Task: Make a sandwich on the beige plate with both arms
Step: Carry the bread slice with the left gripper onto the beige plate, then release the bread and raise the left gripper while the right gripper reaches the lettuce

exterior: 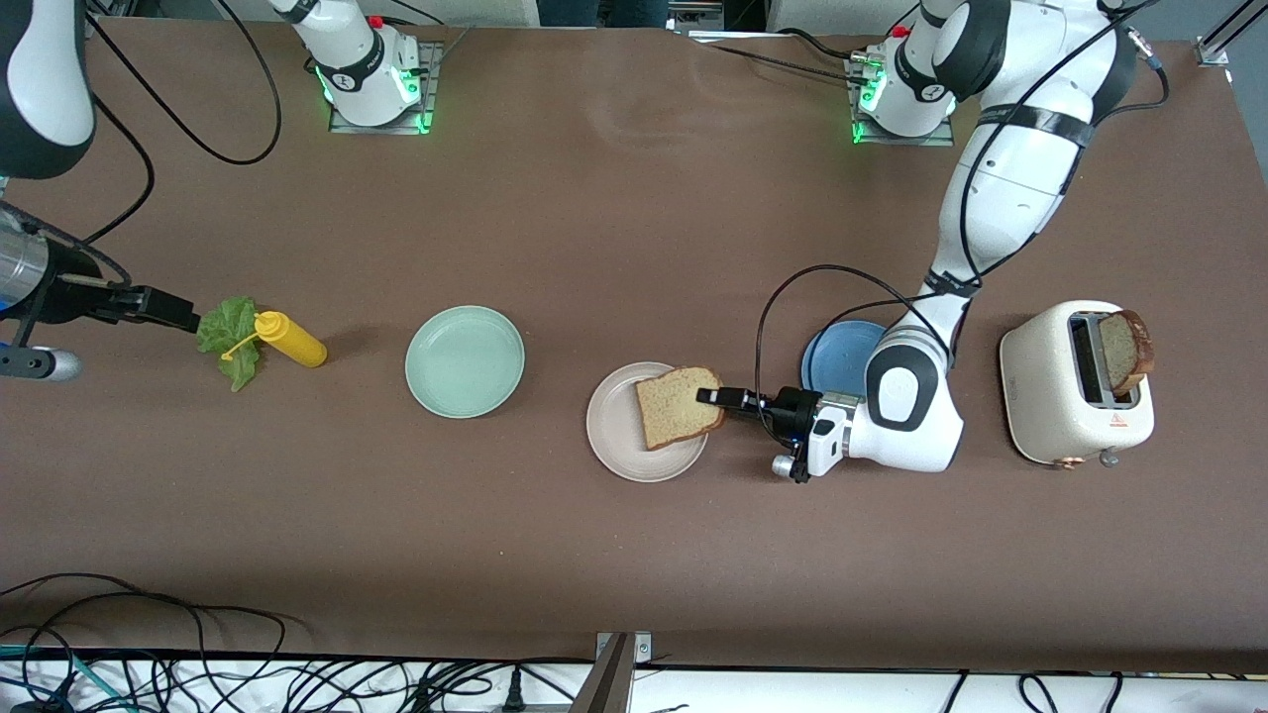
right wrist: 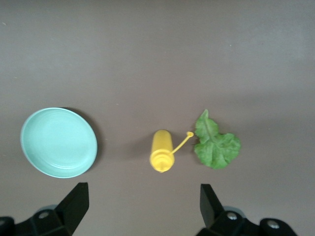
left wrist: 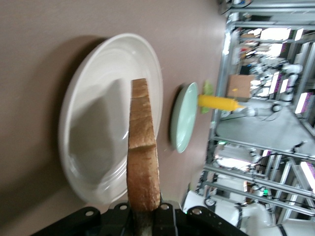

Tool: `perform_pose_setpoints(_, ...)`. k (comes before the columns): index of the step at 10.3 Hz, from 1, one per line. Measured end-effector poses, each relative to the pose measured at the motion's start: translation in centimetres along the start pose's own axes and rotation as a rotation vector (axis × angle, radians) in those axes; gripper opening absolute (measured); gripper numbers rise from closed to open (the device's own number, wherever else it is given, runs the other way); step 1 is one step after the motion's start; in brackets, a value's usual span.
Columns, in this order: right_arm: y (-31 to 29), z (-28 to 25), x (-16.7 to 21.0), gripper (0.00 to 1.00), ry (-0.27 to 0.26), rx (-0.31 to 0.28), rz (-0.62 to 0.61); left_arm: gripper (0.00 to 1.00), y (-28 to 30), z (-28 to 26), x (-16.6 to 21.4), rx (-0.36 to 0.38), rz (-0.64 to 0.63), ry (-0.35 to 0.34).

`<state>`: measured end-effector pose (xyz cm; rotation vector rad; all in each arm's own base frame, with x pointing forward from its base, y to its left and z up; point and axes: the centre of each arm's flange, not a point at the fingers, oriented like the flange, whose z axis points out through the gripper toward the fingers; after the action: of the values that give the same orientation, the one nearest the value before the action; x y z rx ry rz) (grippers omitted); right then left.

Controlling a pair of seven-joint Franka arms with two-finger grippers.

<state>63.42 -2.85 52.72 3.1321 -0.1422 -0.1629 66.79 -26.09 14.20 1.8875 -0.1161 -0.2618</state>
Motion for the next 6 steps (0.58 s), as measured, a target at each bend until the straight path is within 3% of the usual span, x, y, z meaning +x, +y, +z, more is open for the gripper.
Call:
perform_pose_setpoints(1,1.8,1.4,0.6,1.00,-0.022,0.002,-0.021,0.10,0.1,1.1,-0.1,-0.026,0.009,0.005)
perform_pose_setpoints(5,8.8,8.7,2.5,1.00,-0.140,0.014,-0.009,0.11,0.6,4.3,-0.2,0.010,0.040,0.012)
perform_pose_setpoints(6,9.6,10.4,2.7,1.00,-0.167,0.014,-0.003,0.19,0.7,4.7,-0.2,0.019,0.055,0.013)
